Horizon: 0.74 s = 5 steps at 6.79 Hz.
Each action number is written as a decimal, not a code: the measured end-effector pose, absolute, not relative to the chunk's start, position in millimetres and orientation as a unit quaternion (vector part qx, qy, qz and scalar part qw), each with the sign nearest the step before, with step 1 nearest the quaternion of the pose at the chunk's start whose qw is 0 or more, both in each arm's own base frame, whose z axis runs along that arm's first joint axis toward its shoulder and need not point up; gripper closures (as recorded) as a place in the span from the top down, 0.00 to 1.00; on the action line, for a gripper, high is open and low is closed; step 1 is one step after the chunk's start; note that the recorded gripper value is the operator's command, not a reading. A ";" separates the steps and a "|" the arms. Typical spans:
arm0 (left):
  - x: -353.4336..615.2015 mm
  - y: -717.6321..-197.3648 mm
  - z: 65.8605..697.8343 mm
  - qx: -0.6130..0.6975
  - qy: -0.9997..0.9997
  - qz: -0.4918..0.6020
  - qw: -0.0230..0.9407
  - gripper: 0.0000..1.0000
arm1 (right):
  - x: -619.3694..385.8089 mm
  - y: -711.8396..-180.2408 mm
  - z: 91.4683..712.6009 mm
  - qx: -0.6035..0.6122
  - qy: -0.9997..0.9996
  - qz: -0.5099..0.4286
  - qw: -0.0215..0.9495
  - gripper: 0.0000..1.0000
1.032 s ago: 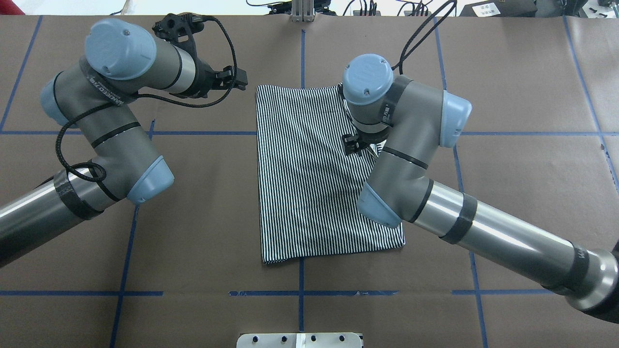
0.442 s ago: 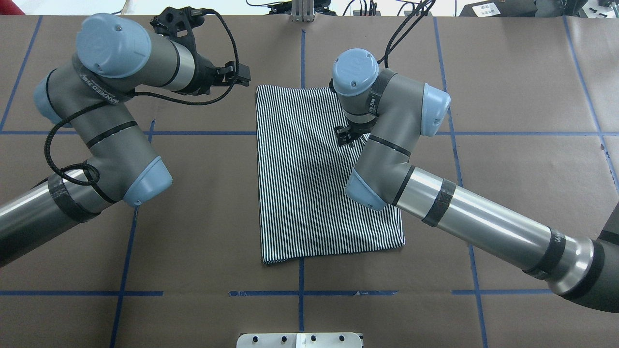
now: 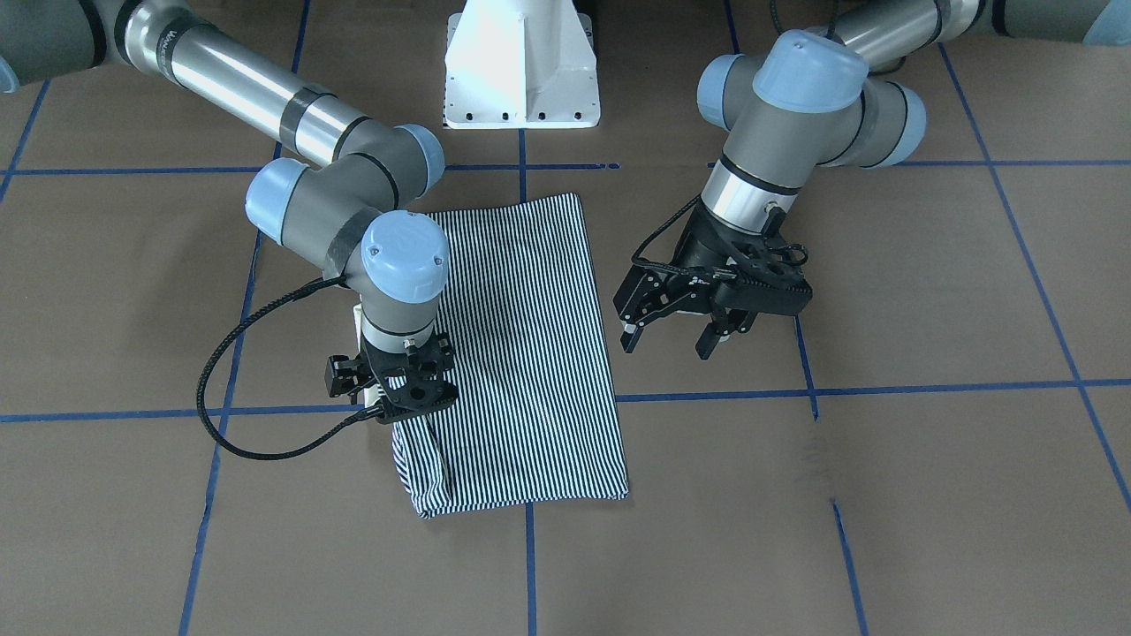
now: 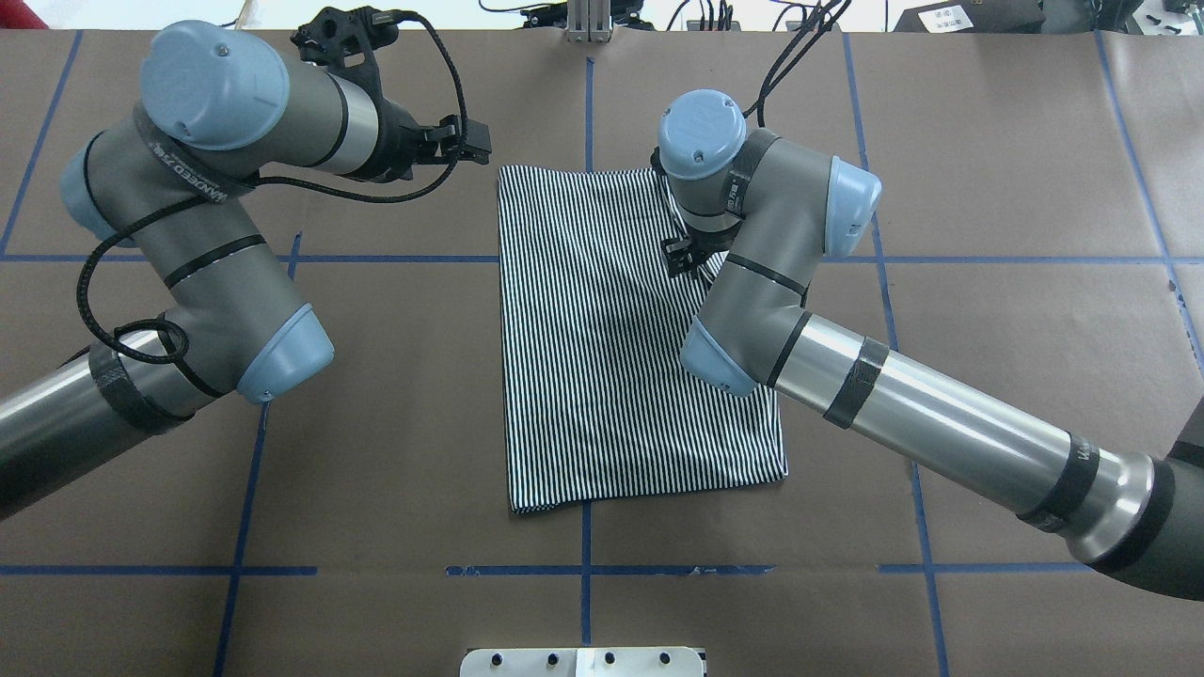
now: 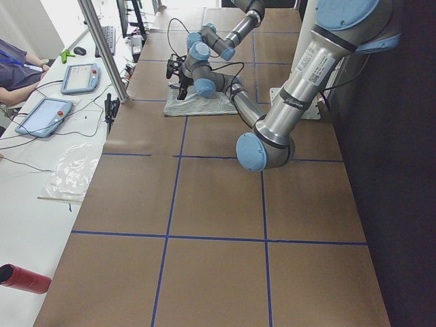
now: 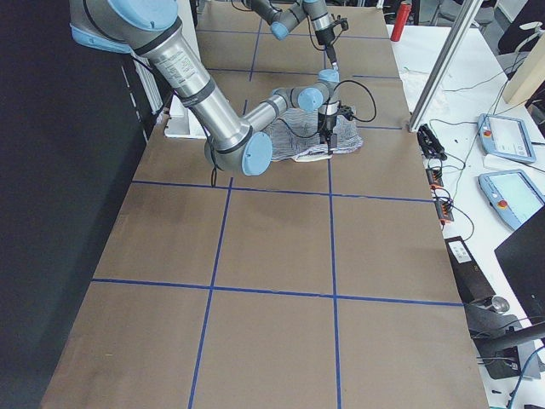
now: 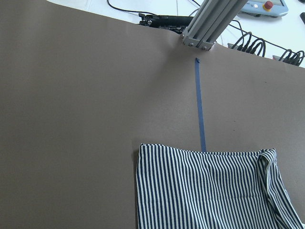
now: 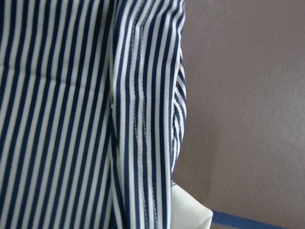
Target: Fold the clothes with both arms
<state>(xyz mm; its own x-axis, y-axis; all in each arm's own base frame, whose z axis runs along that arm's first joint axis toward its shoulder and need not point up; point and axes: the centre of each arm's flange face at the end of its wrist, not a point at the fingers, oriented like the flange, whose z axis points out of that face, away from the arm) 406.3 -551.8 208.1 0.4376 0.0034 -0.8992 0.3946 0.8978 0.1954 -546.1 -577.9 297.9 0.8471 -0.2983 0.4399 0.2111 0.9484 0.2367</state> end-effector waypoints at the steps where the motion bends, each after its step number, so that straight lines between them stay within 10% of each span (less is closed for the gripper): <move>1: 406.2 -551.7 208.3 0.193 0.517 -0.118 0.826 1.00 | -546.8 -578.9 296.1 0.091 -0.244 -0.133 0.956 1.00; 5: 406.3 -551.7 207.8 0.193 0.517 -0.117 0.826 1.00 | -549.4 -581.3 299.4 0.088 -0.240 -0.134 0.957 1.00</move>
<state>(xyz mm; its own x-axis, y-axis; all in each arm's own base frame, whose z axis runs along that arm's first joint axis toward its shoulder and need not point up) 406.3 -551.7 207.8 0.4379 0.0061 -0.8990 0.3928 0.8981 0.1975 -549.4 -581.3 299.4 0.8485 -0.2985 0.4369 0.2139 0.9487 0.2328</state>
